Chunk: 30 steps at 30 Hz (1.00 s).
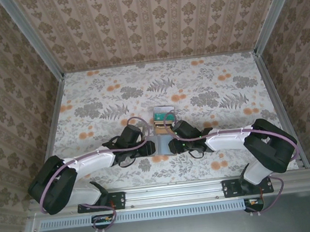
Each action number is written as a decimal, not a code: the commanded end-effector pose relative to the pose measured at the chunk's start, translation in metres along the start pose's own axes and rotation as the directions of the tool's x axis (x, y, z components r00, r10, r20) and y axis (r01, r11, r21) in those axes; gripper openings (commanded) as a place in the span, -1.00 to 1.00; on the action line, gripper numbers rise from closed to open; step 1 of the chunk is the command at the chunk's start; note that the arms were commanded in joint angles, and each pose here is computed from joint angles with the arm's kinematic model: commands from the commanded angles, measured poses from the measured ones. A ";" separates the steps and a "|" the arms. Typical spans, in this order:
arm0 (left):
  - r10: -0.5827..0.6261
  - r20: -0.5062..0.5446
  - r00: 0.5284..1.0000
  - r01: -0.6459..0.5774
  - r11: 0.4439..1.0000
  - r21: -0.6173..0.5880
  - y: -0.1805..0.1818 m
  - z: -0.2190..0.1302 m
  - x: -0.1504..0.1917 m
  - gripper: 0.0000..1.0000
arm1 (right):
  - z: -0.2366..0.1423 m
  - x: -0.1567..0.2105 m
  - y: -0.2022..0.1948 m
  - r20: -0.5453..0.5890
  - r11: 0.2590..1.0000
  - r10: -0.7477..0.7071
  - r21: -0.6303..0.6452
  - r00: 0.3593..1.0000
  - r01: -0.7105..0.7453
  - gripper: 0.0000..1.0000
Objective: Take the credit cards out of the card holder
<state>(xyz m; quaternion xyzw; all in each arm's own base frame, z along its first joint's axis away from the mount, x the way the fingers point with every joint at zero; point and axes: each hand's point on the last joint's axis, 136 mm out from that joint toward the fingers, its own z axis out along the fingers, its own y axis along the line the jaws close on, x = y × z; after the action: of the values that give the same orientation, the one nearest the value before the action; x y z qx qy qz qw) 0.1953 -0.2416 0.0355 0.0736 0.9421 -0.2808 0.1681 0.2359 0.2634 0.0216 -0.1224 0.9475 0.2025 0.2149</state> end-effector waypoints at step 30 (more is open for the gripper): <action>-0.052 0.008 0.999 0.052 0.998 -0.022 0.011 -0.005 -0.008 -0.11 | 0.006 0.009 -0.003 -0.027 1.000 0.013 0.016 1.000 -0.013 -0.28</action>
<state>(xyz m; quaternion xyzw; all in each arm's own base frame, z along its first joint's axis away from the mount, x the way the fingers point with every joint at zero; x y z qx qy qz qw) 0.2049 -0.2319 0.0415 0.0519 0.9424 -0.2810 0.1741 0.2372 0.2658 0.0216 -0.1216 0.9463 0.2059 0.2177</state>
